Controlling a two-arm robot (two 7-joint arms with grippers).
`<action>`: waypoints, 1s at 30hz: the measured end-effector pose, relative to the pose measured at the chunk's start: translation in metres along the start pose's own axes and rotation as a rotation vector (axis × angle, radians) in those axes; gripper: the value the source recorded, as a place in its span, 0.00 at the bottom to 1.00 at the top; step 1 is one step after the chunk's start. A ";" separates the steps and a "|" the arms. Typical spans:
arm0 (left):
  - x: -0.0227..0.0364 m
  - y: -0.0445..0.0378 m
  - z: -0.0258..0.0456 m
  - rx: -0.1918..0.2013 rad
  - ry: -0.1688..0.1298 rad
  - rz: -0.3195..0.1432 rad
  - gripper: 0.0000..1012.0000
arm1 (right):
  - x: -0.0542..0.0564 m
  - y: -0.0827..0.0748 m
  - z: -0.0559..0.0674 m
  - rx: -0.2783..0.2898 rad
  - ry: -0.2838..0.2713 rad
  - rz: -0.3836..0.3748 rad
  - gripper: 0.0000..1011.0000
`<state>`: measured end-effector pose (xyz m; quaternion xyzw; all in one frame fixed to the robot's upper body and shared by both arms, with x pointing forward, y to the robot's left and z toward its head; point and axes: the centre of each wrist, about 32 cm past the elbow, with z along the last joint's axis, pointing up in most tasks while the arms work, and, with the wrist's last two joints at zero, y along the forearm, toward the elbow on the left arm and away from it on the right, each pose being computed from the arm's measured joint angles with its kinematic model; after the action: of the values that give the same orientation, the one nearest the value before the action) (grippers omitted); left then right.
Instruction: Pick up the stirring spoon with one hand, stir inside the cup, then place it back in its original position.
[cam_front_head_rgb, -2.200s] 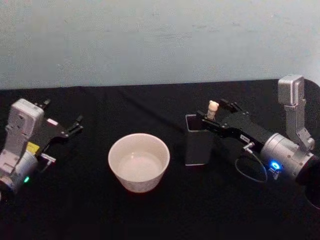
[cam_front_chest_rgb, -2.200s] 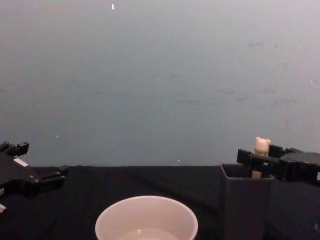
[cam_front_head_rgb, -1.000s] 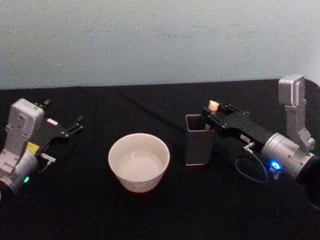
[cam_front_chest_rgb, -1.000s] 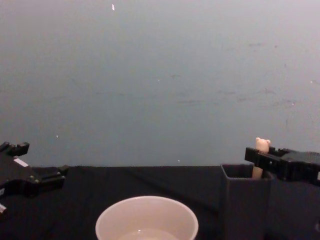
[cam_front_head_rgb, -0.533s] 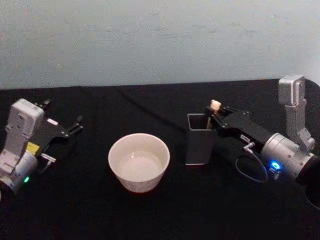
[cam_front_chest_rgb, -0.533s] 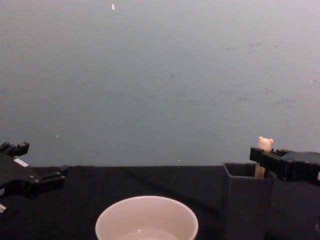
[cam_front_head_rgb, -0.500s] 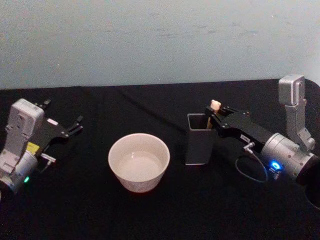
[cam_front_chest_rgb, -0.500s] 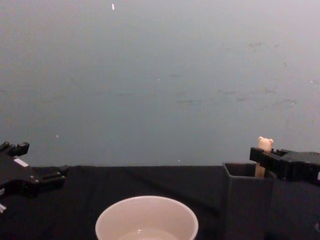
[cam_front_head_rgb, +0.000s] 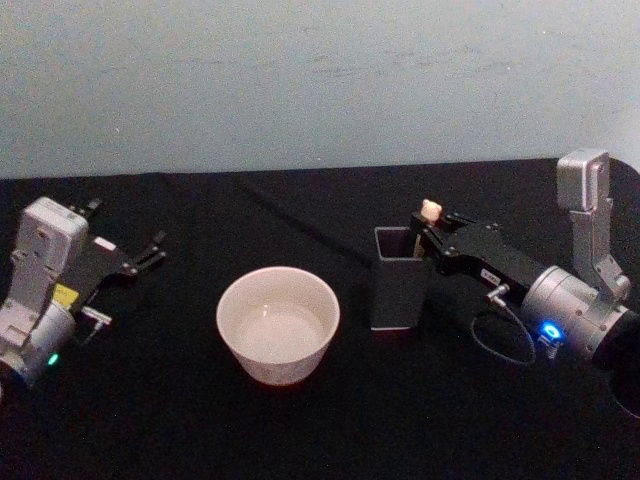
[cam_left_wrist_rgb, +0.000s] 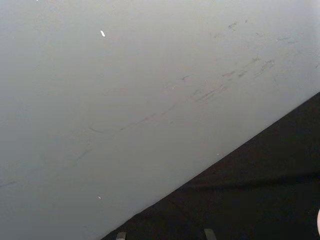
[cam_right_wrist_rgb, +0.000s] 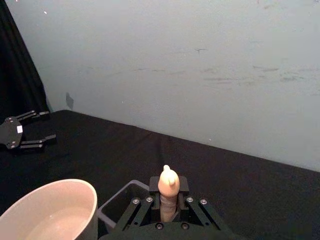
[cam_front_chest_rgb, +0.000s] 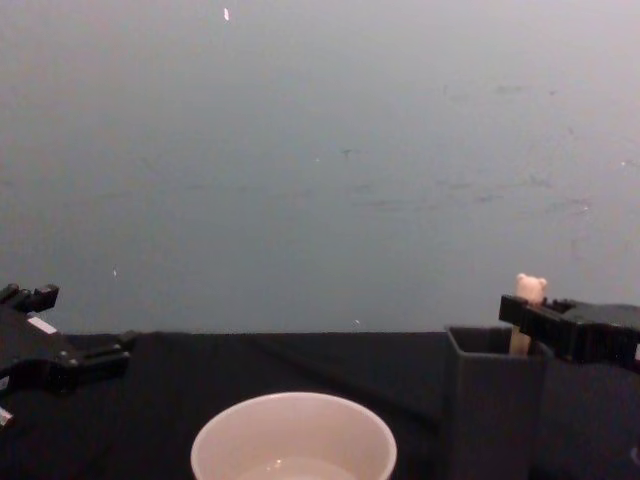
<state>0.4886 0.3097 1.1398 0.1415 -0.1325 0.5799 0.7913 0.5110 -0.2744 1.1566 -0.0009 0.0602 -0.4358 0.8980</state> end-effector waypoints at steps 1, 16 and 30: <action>0.0000 0.0000 0.0000 0.000 0.000 0.000 0.99 | 0.000 0.000 0.000 -0.001 0.003 0.001 0.19; 0.0000 0.0000 0.0000 0.000 0.000 0.000 0.99 | -0.002 -0.003 0.017 0.031 0.036 0.042 0.19; 0.0000 0.0000 0.0000 0.000 0.000 0.000 0.99 | -0.004 -0.007 0.049 0.150 0.037 0.055 0.19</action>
<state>0.4886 0.3097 1.1398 0.1415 -0.1324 0.5799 0.7913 0.5091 -0.2781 1.2061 0.0763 0.0441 -0.4144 0.9058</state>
